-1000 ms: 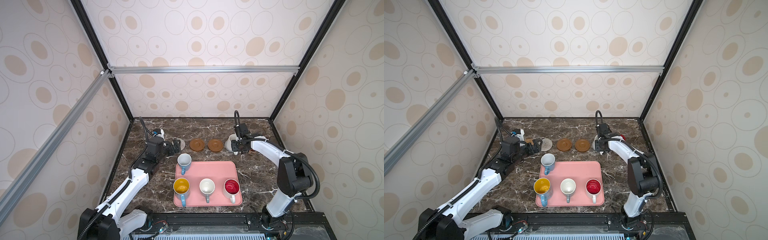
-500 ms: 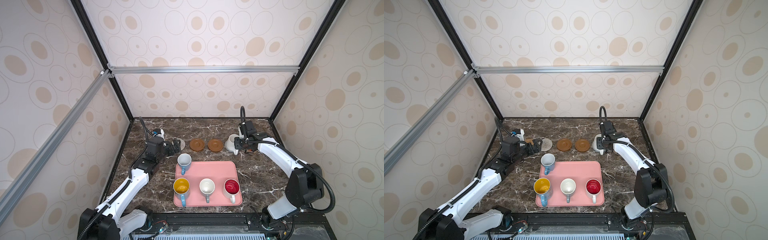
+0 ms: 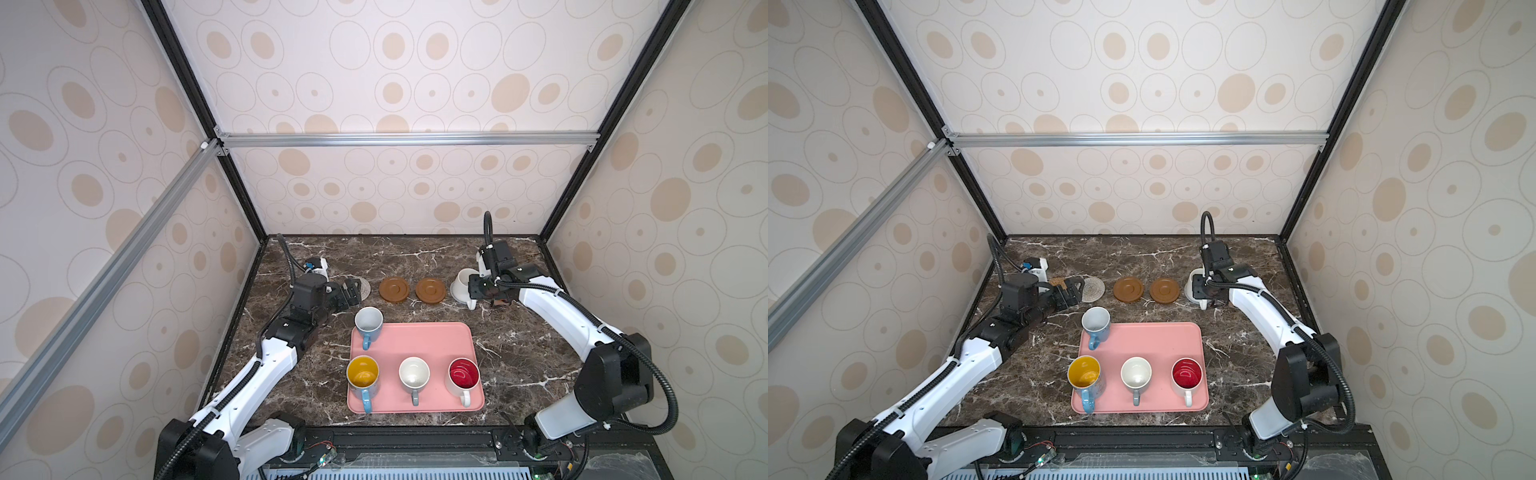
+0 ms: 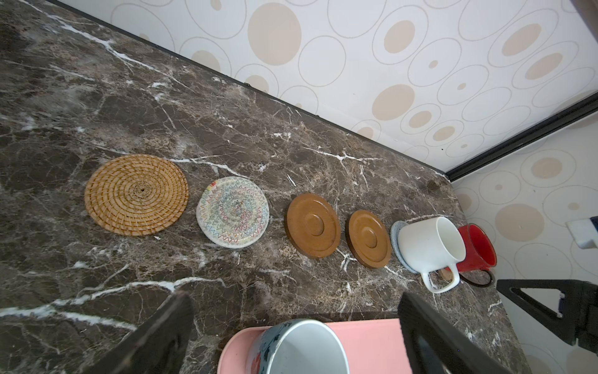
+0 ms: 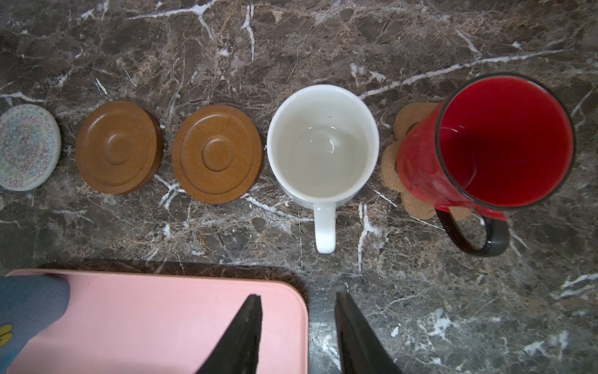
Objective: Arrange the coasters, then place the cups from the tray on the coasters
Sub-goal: 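Open the right gripper and raise it off the white mug, then move the right gripper over the blue floral mug on the pink tray, then lower the right gripper into the blue mug and close on its rim, then lift the blue floral mug and carry it toward the brown wooden coasters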
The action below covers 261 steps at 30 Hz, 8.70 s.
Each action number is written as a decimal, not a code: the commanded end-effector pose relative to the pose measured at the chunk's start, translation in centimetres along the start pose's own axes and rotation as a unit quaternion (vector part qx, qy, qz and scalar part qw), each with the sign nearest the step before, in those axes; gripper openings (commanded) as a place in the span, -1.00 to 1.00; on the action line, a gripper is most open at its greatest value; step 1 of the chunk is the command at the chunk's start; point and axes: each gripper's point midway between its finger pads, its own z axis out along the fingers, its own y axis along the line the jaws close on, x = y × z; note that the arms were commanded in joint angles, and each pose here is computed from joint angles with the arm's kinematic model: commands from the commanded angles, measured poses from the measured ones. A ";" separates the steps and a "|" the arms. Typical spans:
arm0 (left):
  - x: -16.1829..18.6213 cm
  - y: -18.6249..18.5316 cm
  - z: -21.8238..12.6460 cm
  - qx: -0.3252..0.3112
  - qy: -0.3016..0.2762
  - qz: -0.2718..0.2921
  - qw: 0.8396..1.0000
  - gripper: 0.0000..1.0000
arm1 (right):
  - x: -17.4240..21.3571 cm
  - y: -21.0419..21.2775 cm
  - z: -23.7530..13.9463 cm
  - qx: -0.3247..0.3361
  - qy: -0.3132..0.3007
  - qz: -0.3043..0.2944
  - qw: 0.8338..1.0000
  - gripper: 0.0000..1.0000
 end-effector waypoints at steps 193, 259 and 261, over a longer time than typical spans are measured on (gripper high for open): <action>-0.2 6.2 -3.4 -0.057 -0.041 -0.060 0.996 1.00 | 15.2 27.4 4.0 -0.054 0.126 -0.251 0.958 -0.67; -1.5 5.2 -2.1 -0.038 -0.055 -0.069 0.995 1.00 | 8.0 19.2 0.7 -0.003 0.053 -0.157 0.986 -0.69; -1.7 5.2 -2.0 -0.036 -0.057 -0.069 0.995 1.00 | 7.5 18.9 0.9 0.000 0.049 -0.148 0.988 -0.69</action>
